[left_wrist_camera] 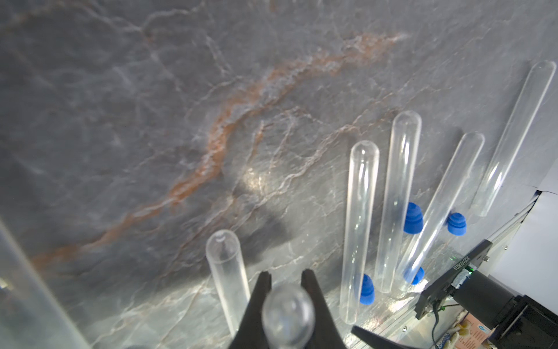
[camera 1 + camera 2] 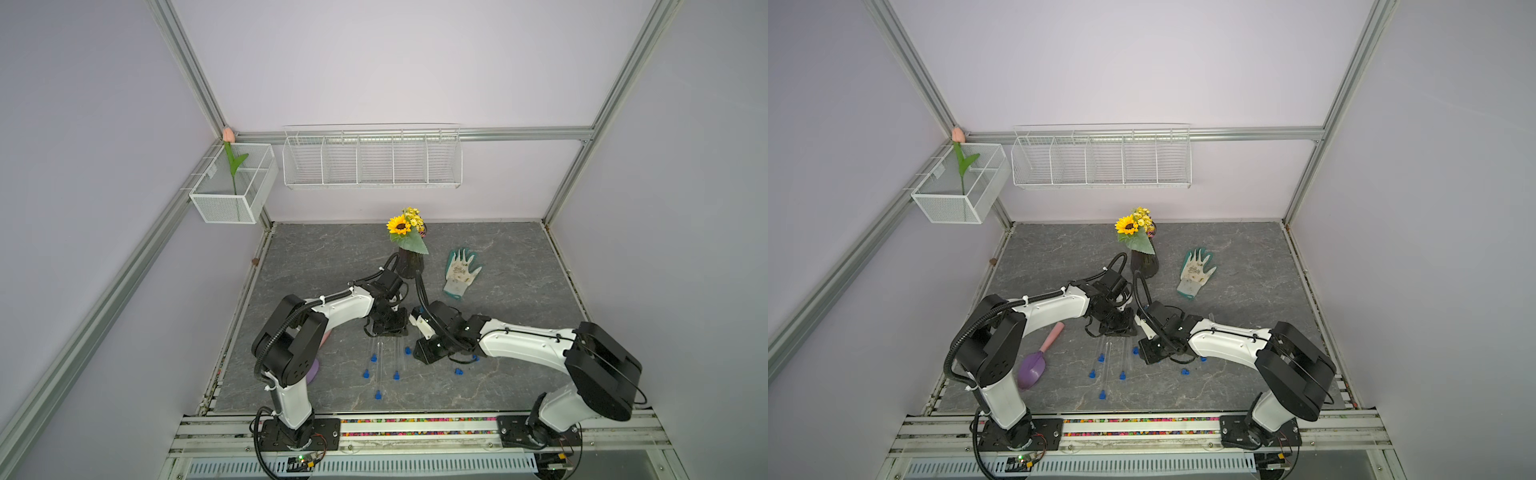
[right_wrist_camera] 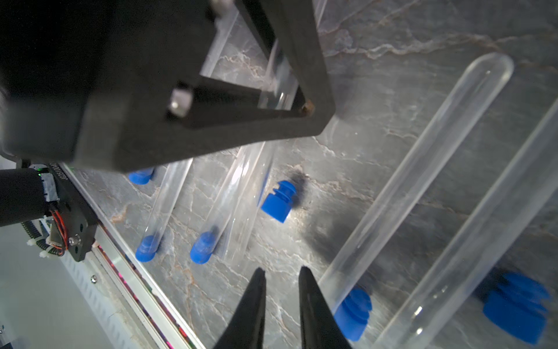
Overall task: Remove stoppers from test tubes
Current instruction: Place the stopper at the center of the board.
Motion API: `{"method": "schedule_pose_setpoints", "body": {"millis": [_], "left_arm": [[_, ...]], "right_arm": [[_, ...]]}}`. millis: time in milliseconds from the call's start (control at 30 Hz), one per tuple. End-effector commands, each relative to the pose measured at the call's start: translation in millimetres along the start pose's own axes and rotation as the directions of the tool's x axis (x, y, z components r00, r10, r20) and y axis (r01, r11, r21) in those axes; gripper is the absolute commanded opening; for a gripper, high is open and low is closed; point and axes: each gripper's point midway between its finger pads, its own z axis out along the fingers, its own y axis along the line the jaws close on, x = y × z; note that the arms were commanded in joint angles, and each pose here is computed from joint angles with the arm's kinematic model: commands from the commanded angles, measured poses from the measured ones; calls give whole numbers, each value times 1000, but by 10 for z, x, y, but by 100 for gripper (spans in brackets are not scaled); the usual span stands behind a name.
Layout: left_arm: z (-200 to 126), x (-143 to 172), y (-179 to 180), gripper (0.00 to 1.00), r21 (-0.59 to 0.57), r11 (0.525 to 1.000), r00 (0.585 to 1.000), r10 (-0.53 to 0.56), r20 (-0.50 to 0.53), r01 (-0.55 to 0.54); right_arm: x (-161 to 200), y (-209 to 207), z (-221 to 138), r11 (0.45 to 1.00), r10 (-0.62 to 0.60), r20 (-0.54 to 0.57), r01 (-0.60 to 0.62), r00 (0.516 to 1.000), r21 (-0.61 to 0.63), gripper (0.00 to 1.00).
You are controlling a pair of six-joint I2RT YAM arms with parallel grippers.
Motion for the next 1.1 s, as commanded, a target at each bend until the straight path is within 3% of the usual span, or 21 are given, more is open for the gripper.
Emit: {"method": "schedule_pose_setpoints", "body": {"millis": [0,333,1067], "left_arm": [[67,-8,14,0,-14,1000,1000,26,-2,-26],[116,-7,36,0,-18,1000,1000,22,-8,-22],[158,58,201,0,-79,997,1000,21,-20,-22]], "right_arm": [[-18,14,47,1000,20,1,-20,1000,-22,24],[-14,19,28,999,24,5,-24,1000,-25,26],[23,-33,4,999,39,20,-39,999,-12,49]]}}
